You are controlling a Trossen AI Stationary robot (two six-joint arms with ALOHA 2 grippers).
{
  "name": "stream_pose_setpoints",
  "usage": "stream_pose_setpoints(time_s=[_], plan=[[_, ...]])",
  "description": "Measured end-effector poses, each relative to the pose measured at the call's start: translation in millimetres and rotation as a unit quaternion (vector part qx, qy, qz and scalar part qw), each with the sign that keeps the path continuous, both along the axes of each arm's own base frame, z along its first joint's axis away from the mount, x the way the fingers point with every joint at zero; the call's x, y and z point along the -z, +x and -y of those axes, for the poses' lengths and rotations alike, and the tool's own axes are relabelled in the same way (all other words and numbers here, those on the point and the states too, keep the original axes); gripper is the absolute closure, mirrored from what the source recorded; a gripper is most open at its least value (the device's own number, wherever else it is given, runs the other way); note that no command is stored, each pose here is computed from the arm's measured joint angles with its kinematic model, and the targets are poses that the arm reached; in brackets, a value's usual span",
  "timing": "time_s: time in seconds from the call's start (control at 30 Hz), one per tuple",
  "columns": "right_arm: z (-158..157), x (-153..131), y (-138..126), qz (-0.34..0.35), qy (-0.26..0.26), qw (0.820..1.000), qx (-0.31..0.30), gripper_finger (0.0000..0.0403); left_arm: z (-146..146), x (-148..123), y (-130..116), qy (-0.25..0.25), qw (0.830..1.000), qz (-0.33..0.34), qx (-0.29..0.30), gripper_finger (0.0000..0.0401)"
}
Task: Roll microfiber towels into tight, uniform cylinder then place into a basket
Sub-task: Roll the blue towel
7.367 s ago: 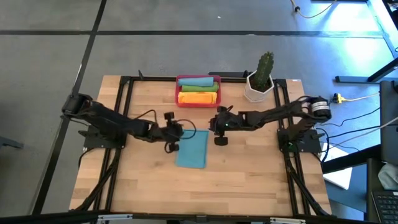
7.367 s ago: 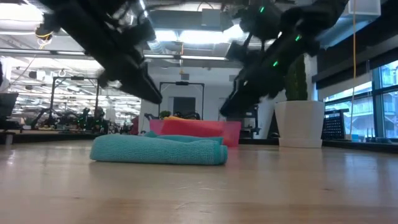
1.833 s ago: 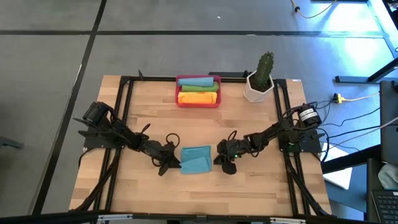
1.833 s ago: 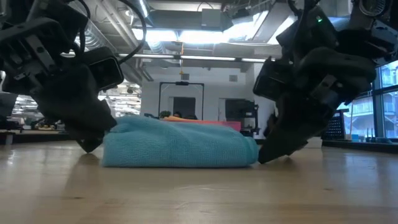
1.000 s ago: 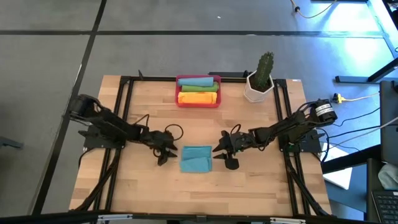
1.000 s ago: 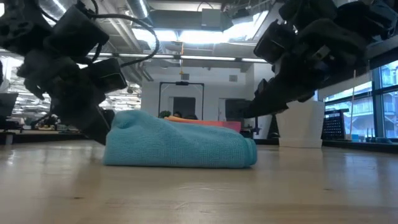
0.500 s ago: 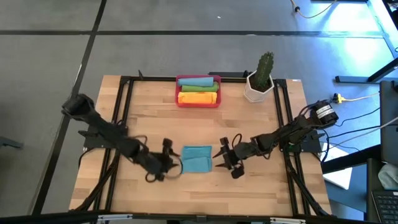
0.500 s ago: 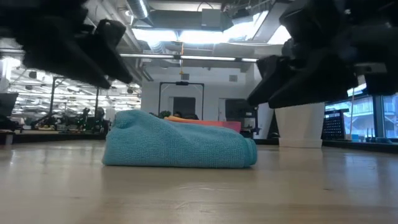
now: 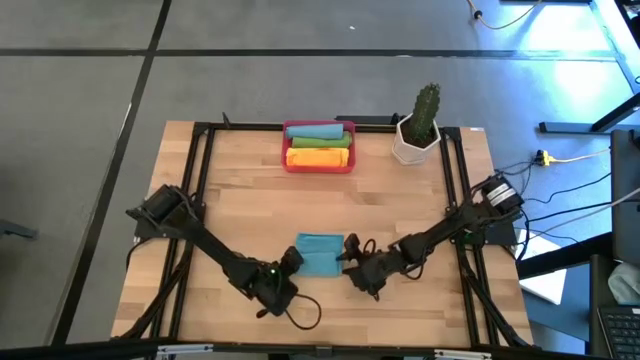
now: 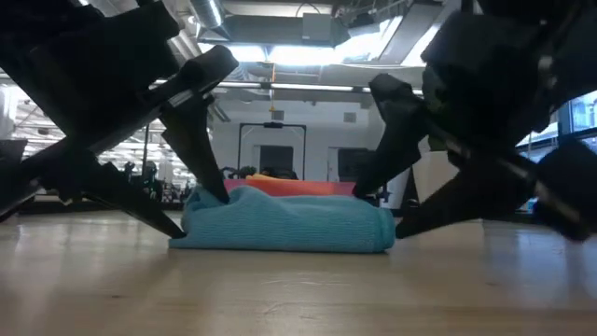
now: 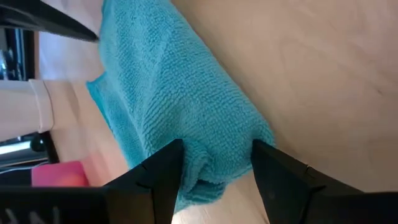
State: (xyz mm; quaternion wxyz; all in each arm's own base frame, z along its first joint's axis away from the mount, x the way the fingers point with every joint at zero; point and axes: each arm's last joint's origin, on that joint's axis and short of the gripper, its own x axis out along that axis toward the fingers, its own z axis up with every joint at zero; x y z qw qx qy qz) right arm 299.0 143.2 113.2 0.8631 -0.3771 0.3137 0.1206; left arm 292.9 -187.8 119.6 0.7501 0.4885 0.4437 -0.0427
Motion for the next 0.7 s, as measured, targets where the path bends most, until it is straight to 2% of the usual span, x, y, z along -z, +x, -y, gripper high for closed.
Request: stream_pose_setpoints(time_s=[0.3, 0.57, 0.7], plan=[[-3.5, 17.8, 5.7, -0.012, -0.066, 0.998, -0.004, 0.0183, -2.7, 0.0, -0.7, 0.025, 1.000, 0.002, -0.008, 0.0218], [0.2, 16.3, 10.0, 0.006, -0.064, 0.998, 0.009, 0.0184, -8.6, 0.2, 4.3, 0.024, 1.000, -0.002, -0.009, 0.0218], [1.4, 16.7, 10.3, 0.006, -0.064, 0.998, 0.012, 0.0201, -13.3, -0.3, 9.3, 0.013, 1.000, 0.007, -0.021, 0.0224]])
